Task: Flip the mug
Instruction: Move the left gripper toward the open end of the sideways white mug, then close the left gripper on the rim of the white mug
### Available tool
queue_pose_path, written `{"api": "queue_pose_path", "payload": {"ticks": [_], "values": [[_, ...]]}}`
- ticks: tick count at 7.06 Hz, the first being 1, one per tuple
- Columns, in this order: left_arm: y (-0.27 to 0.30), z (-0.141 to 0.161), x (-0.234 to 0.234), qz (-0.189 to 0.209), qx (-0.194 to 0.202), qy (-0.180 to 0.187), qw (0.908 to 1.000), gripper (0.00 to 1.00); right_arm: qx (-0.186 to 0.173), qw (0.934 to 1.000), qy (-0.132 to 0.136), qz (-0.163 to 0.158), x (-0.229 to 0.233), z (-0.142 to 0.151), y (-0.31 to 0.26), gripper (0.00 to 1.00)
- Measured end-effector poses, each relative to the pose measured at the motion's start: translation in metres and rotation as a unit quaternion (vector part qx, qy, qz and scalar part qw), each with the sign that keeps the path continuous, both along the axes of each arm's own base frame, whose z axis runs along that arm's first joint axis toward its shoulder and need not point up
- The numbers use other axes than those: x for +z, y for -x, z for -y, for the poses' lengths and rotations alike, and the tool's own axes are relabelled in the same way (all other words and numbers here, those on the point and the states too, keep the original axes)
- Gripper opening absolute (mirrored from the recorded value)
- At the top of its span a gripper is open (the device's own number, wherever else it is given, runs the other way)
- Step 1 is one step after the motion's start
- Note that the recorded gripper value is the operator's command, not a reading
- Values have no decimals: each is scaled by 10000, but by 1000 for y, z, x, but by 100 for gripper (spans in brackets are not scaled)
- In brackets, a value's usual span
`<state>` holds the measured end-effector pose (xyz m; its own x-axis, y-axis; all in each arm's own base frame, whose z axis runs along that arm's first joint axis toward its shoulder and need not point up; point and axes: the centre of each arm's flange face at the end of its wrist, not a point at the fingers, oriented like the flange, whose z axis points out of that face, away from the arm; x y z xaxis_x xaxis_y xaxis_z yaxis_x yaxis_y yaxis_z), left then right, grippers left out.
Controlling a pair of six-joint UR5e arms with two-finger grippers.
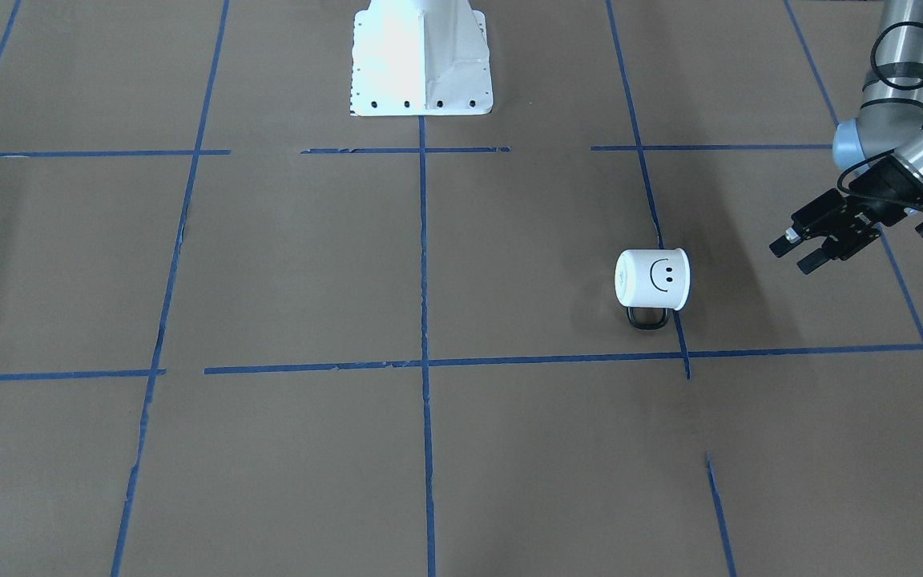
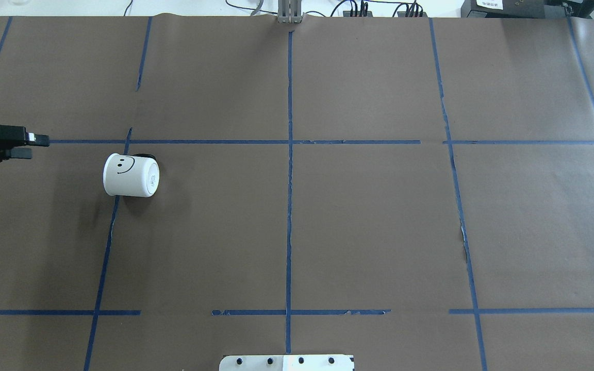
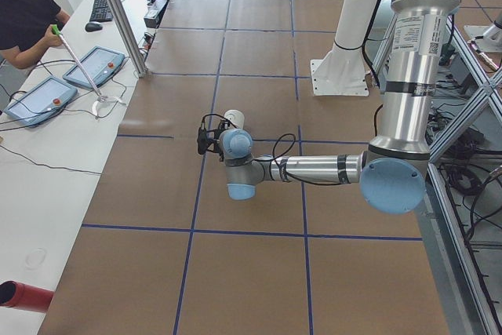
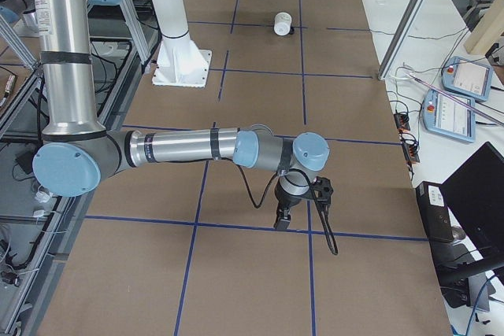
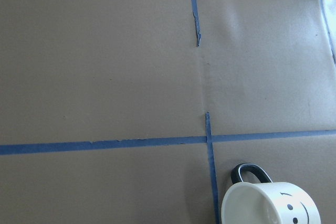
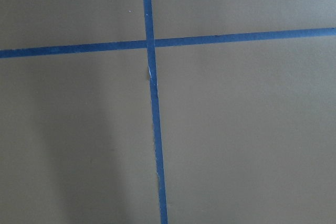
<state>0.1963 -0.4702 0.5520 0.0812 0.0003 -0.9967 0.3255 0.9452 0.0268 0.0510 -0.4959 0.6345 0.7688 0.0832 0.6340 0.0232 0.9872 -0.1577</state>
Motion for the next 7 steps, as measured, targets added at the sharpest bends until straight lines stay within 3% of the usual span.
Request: {"api": "queue_pose_path", "payload": {"ticks": [3,7], "values": [[-68,-16,-20,-585,-248,-118,9979,100,0,10000,0,0,0,0,0,100],[-119,-23,-23,-540,308,-434,9971,100,0,10000,0,0,0,0,0,100]]}}
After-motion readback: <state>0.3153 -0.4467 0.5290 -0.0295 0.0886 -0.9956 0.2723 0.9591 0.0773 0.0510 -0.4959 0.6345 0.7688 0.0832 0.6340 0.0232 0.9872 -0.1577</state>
